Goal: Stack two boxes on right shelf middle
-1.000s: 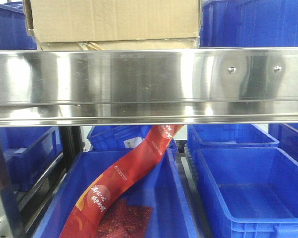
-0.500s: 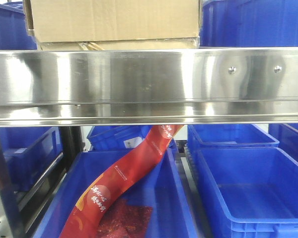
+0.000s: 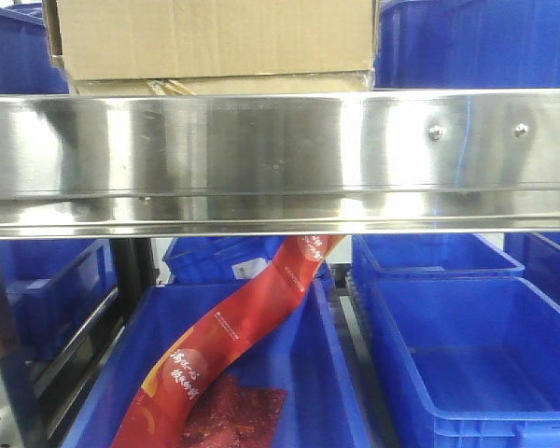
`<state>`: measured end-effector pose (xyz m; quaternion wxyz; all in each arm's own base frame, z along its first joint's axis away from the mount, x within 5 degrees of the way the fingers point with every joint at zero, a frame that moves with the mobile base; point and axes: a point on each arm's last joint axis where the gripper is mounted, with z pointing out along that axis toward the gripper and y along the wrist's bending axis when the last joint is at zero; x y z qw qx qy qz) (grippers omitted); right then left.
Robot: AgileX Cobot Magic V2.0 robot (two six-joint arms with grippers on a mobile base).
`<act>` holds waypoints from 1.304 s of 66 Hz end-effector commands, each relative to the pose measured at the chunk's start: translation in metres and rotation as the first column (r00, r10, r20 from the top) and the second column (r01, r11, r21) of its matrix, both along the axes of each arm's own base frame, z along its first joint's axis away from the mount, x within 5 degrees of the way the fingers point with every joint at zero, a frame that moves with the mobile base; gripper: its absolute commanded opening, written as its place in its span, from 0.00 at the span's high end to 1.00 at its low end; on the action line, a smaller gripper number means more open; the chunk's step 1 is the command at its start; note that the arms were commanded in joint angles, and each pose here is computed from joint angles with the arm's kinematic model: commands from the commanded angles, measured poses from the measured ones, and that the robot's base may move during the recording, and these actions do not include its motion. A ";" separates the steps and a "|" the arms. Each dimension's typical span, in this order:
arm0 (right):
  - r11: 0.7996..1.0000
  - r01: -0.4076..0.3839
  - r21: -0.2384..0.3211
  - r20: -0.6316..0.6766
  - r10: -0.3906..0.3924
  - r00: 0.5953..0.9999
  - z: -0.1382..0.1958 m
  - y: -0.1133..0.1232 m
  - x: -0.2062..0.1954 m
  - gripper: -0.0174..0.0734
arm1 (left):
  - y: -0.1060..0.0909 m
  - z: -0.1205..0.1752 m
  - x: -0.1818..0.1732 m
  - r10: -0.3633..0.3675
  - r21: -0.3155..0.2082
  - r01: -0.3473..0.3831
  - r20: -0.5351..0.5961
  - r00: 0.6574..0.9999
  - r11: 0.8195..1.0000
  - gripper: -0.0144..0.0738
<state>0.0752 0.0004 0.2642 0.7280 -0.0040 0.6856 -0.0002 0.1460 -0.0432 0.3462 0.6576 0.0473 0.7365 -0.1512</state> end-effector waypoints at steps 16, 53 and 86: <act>0.997 0.058 0.049 0.006 -0.058 0.998 -0.053 -0.004 -0.019 0.99 | 0.000 0.003 -0.001 0.002 -0.015 -0.002 0.021 1.000 1.000 0.96; 0.997 0.061 0.041 -0.010 -0.061 0.998 -0.054 -0.004 -0.019 0.99 | 0.001 0.004 -0.001 0.004 -0.021 -0.003 0.041 0.999 1.000 0.96; 0.997 0.061 0.041 -0.010 -0.061 0.998 -0.054 -0.004 -0.019 0.99 | 0.004 -0.005 -0.005 0.020 -0.033 -0.017 0.084 0.996 0.999 0.96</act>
